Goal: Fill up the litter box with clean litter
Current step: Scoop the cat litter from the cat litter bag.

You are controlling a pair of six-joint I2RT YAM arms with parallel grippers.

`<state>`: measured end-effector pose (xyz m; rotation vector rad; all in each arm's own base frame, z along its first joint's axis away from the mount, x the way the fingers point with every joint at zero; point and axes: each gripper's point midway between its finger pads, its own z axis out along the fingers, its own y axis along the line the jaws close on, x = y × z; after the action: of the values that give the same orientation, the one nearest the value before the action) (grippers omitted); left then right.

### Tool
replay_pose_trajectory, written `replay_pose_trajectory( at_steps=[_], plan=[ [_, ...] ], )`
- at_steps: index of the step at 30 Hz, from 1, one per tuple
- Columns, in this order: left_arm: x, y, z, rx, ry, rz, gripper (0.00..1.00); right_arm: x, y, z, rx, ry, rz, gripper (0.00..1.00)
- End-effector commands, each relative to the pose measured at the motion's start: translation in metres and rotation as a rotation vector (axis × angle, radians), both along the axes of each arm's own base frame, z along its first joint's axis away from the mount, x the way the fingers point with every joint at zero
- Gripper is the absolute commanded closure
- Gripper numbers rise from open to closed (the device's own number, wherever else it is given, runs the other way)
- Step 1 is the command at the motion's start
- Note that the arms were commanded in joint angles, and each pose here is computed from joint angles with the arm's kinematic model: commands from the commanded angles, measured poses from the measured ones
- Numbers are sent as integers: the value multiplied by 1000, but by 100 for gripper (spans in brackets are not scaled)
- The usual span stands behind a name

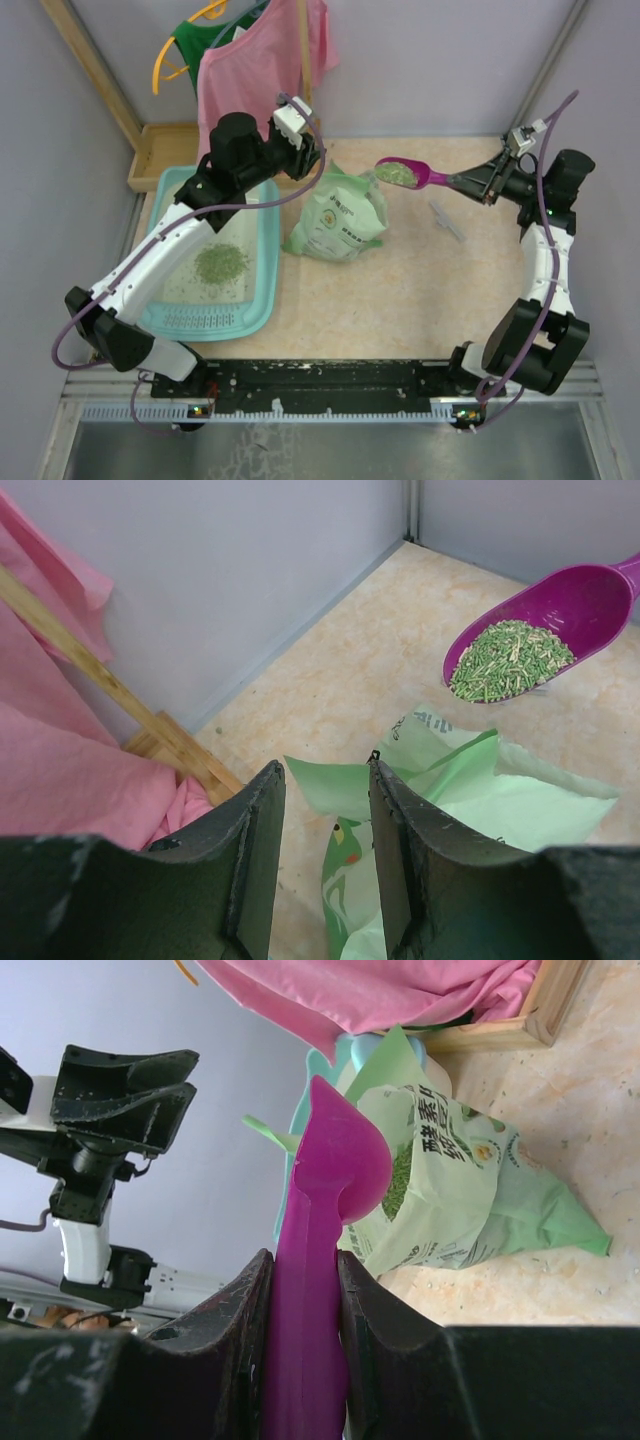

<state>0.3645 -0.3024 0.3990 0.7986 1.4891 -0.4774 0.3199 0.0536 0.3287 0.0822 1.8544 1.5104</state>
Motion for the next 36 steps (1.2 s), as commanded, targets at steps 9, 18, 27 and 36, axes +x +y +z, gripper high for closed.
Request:
replay_pose_trajectory(
  at_steps=[9, 18, 27, 36],
  plan=[
    [-6, 5, 15, -34, -35, 8, 55, -4, 5, 46, -14, -130, 46, 100],
    [-8, 8, 15, -34, -37, 18, 55, -8, 30, 56, 8, -125, 137, 100],
    [-9, 16, 13, -33, -45, 46, 55, -4, 46, 66, 18, -125, 188, 100],
    [-12, 24, 10, -49, -39, 75, 55, -3, 61, 71, 31, -115, 245, 100]
  ],
)
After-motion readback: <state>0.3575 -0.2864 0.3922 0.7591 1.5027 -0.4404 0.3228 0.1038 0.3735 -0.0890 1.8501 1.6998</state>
